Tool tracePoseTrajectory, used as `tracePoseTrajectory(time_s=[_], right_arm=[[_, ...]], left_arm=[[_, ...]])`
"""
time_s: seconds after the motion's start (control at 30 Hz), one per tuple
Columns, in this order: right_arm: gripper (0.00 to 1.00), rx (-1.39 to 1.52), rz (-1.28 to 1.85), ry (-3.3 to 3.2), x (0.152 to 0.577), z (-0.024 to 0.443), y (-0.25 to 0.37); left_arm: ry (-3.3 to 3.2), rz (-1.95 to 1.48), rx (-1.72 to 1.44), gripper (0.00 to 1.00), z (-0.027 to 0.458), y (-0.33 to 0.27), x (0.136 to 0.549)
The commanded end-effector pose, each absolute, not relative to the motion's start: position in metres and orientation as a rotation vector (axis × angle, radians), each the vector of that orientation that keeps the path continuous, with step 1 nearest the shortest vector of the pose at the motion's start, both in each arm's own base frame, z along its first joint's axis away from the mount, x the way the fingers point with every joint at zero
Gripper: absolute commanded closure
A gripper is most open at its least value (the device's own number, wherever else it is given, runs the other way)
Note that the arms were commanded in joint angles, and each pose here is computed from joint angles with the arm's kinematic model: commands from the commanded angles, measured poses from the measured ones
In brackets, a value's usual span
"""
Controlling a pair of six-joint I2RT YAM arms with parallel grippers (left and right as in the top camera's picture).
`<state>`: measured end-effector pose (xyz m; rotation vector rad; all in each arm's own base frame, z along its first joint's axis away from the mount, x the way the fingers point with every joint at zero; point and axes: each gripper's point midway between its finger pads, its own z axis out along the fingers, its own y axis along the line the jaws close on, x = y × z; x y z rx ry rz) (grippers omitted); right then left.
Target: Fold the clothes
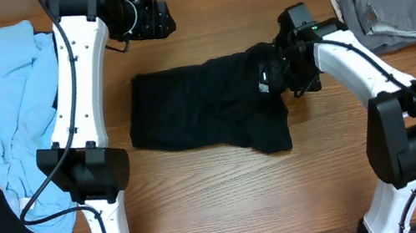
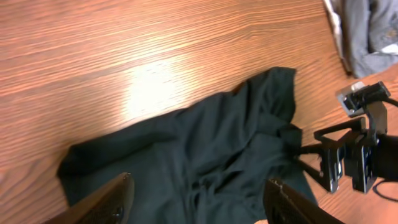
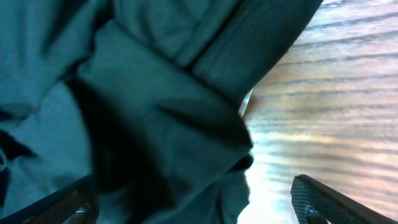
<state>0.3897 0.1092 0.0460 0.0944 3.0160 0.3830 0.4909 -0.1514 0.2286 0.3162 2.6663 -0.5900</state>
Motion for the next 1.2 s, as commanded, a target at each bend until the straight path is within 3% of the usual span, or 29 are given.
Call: tracePoseTrajectory(time_s=[0.0, 0.13, 0.37, 0.53, 0.63, 0.77, 0.93, 1.17], right_arm=[[0.0, 0.025, 0.498, 3.045, 0.387, 0.031, 0.116], [0.02, 0.025, 0.567, 3.077, 0.383, 0.016, 0.123], [0.16, 0.018, 0.711, 3.057, 0.38, 0.009, 0.138], [0.4, 0.021, 0.72, 3.065, 0.376, 0.006, 0.138], [0.74, 0.026, 0.72, 3.058, 0.378, 0.007, 0.136], [0.96, 0.096, 0.719, 3.048, 0.385, 0.008, 0.12], [0.96, 0.248, 0.747, 3.023, 0.391, 0.022, 0.081], [0.96, 0.315, 0.859, 2.927, 0.389, 0.076, 0.045]], left_arm=[[2.664, -0.513, 0.293, 0.3, 0.234, -0.139, 0.492], [2.703, -0.452, 0.276, 0.29, 0.228, -0.13, 0.488], [2.723, -0.432, 0.27, 0.28, 0.226, -0.127, 0.485], [2.723, -0.432, 0.27, 0.28, 0.226, -0.127, 0.485], [2.723, -0.429, 0.269, 0.28, 0.226, -0.127, 0.485], [2.724, -0.355, 0.254, 0.28, 0.224, -0.118, 0.488], [2.717, -0.316, 0.237, 0.27, 0.224, -0.111, 0.492], [2.694, -0.31, 0.196, 0.27, 0.227, -0.098, 0.5]])
